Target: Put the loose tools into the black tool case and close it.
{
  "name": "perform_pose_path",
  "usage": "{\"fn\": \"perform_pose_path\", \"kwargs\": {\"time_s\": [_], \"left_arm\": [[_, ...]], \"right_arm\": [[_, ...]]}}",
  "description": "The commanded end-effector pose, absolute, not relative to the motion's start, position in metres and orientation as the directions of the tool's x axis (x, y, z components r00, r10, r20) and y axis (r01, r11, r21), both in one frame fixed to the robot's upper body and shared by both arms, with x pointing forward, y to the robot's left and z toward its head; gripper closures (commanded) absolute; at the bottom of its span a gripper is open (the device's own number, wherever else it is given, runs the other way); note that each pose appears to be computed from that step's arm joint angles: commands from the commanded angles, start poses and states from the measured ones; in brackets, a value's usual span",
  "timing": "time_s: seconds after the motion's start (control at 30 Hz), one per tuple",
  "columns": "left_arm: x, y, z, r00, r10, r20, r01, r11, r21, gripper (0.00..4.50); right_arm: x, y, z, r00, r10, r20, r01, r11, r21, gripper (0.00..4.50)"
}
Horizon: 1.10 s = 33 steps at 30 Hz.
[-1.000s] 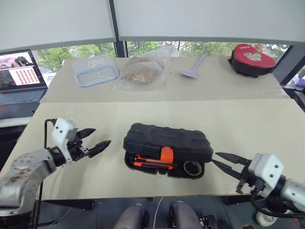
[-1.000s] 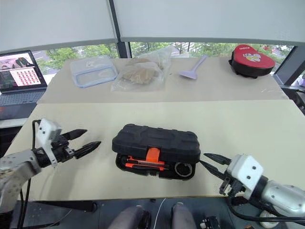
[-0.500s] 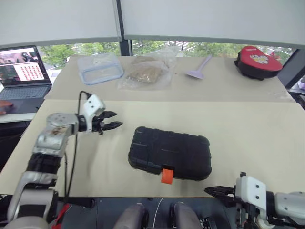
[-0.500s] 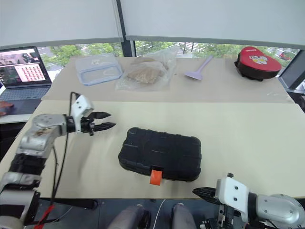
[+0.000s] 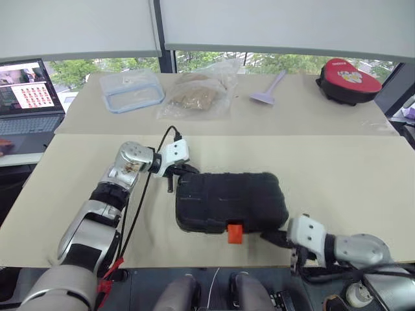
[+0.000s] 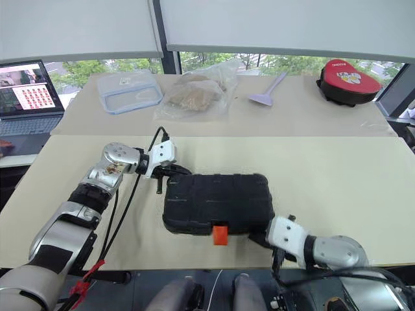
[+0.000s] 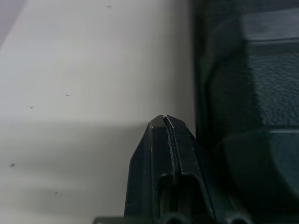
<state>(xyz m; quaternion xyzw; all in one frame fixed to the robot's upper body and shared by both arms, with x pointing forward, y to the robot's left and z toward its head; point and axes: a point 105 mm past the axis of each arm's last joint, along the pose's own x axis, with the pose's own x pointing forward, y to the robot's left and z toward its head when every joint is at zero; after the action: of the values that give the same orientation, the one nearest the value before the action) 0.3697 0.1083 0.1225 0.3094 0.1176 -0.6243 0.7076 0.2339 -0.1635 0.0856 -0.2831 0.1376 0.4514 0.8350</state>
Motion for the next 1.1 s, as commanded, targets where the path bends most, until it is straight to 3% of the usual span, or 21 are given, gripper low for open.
{"fn": "perform_pose_path", "kwargs": {"time_s": [0.03,0.17,0.23,0.37,0.5,0.67,1.1], "left_arm": [[0.352,0.112,0.134,0.088,-0.826,-0.557,0.962,-0.074,0.262,4.48],[0.358,0.112,0.159,0.135,-0.868,-0.478,0.960,-0.004,0.278,4.48],[0.364,0.103,0.187,0.149,-0.911,-0.383,0.968,0.055,0.247,4.48],[0.347,0.060,0.218,0.018,-0.955,-0.296,0.974,-0.050,0.220,4.48],[0.324,0.031,0.184,-0.109,-0.908,-0.406,0.944,-0.222,0.243,4.48],[0.330,0.021,0.105,-0.077,-0.772,-0.631,0.918,-0.302,0.257,4.48],[0.331,0.019,0.100,-0.085,-0.774,-0.628,0.895,-0.336,0.292,4.48]], "right_arm": [[0.270,-0.189,0.112,0.732,0.562,-0.384,-0.680,0.571,-0.459,4.50],[0.267,-0.198,0.113,0.726,0.561,-0.397,-0.687,0.579,-0.440,4.50],[0.259,-0.201,0.116,0.712,0.573,-0.406,-0.702,0.574,-0.421,4.50],[0.239,-0.199,0.131,0.678,0.632,-0.375,-0.735,0.582,-0.349,4.50],[0.227,-0.190,0.135,0.653,0.663,-0.365,-0.757,0.568,-0.322,4.50],[0.226,-0.165,0.135,0.632,0.706,-0.319,-0.774,0.555,-0.305,4.50],[0.232,-0.135,0.097,0.552,0.718,-0.424,-0.834,0.479,-0.273,4.50]]}}
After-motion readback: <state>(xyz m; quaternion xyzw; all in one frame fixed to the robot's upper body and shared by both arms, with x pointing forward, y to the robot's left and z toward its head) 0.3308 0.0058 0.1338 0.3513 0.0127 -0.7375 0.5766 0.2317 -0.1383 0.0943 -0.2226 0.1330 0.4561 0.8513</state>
